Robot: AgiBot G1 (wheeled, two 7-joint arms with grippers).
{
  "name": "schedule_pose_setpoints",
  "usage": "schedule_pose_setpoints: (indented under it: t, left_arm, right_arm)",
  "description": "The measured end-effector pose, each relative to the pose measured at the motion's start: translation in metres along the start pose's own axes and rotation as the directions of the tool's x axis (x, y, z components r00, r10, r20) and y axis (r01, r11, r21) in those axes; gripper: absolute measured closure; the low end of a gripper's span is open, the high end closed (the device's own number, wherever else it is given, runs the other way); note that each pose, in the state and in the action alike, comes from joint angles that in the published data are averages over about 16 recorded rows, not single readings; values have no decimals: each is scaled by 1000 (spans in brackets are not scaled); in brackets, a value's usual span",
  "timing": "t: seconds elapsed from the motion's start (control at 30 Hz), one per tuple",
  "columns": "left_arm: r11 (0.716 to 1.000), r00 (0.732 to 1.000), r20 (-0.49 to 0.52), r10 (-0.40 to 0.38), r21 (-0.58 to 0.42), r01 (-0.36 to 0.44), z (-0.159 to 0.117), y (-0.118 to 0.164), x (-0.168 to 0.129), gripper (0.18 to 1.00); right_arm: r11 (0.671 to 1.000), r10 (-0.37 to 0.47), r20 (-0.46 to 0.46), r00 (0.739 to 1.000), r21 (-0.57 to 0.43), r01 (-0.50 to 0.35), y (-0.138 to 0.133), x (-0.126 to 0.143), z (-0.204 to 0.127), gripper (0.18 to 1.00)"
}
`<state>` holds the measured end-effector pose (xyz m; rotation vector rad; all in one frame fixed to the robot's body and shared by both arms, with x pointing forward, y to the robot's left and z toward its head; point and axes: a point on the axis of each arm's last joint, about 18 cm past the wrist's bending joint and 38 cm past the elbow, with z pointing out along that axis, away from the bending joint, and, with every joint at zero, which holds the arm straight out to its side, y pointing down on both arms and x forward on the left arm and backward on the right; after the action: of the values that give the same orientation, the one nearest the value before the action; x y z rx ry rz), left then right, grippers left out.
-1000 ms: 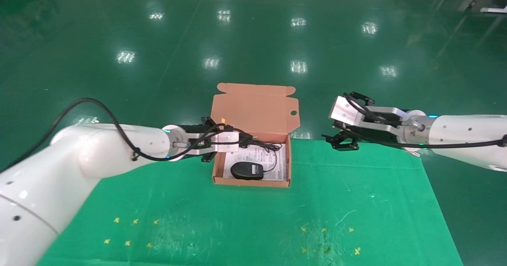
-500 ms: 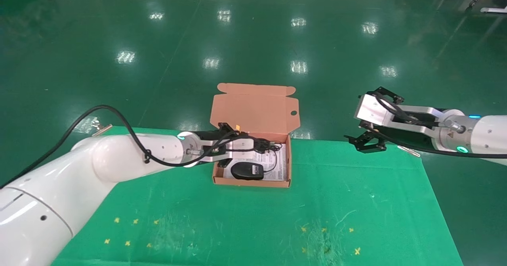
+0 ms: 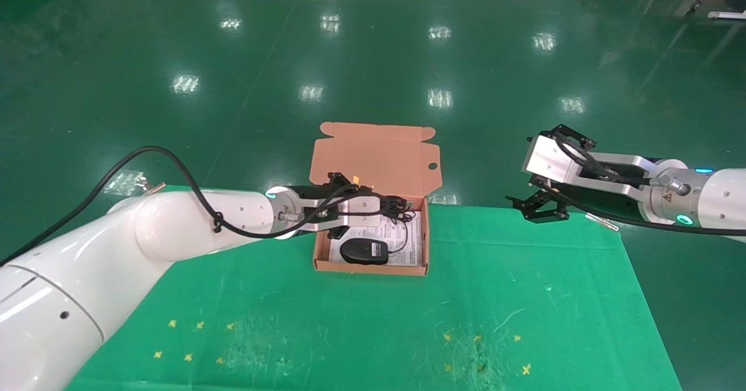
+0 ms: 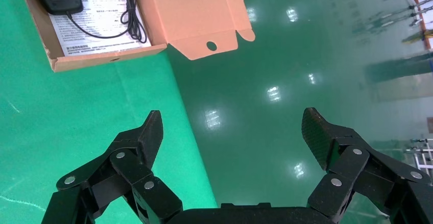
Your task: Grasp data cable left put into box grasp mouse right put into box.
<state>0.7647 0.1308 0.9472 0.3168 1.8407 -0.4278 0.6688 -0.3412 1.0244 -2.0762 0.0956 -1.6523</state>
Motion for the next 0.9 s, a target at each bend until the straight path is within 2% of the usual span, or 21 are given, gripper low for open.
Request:
schedule_pose_setpoints:
  t: [0.4,0.73,0.9]
  left_arm:
    - [999,999,8,-32,5,32,-8,7,-4,818]
    - [997,994,82,-78,6,77,-28,16,-43,682]
    - [995,988,116,-101,12,100,-40,20,-62,580]
  right_arm:
    - [1000,-12,-44,999,22,13,-10,17,-5,178]
    - [997,-52,-126,991,46,58,-28,55,-22,178]
    - [996,-62,-139,988,51,70,-33,65,-28,178]
